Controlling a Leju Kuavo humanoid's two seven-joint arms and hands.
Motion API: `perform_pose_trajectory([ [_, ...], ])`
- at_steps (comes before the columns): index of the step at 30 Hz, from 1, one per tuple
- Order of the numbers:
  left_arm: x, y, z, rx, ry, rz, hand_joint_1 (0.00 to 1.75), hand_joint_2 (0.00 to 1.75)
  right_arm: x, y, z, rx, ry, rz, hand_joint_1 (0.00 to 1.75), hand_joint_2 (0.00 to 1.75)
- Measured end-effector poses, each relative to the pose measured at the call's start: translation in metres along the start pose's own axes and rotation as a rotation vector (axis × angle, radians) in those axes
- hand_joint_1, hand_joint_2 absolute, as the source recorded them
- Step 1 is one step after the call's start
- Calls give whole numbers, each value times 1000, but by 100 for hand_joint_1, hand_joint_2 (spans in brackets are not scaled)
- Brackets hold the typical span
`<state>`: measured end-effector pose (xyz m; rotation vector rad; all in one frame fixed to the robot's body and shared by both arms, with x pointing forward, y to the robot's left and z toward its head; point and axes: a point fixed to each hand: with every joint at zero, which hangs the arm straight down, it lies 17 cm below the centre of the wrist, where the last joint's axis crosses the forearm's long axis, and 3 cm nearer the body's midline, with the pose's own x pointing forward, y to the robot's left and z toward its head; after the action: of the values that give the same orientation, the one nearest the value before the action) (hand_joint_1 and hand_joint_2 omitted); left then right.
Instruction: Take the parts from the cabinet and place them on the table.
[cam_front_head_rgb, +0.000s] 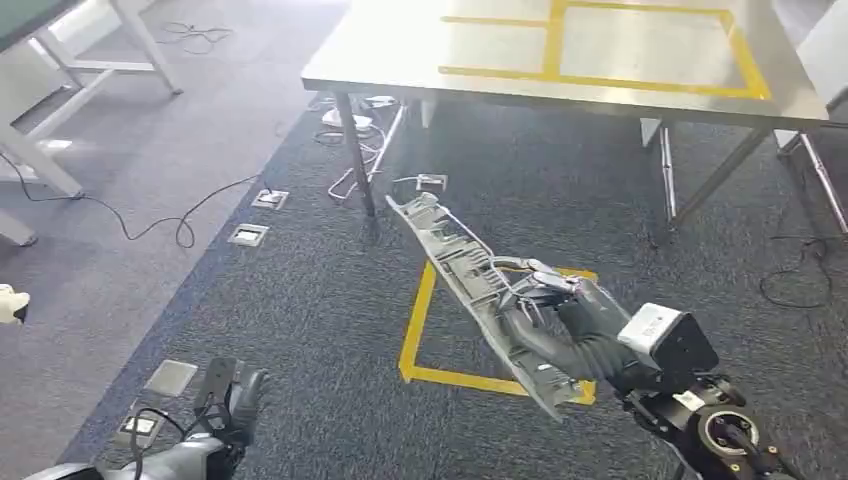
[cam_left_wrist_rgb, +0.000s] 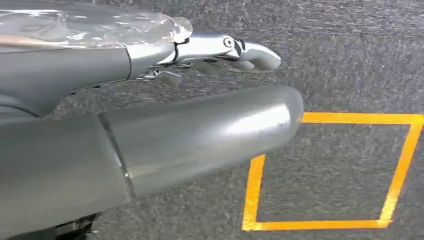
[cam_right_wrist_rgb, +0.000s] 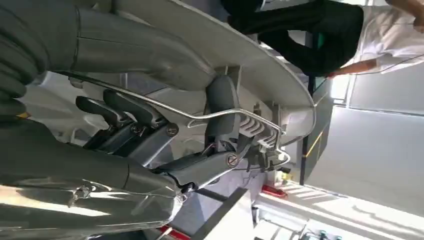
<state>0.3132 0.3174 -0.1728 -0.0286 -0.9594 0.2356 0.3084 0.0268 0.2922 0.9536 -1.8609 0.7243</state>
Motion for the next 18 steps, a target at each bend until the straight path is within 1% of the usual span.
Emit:
perform_pose_trajectory([
  [10,5,-7,-3,-10,-8,1,0,0,2,-2,0,1,0,19,175,175],
  [18,2,-4,-2,-5,-1,-2,0,0,-1,-2,2,-4,10,24,175,175],
])
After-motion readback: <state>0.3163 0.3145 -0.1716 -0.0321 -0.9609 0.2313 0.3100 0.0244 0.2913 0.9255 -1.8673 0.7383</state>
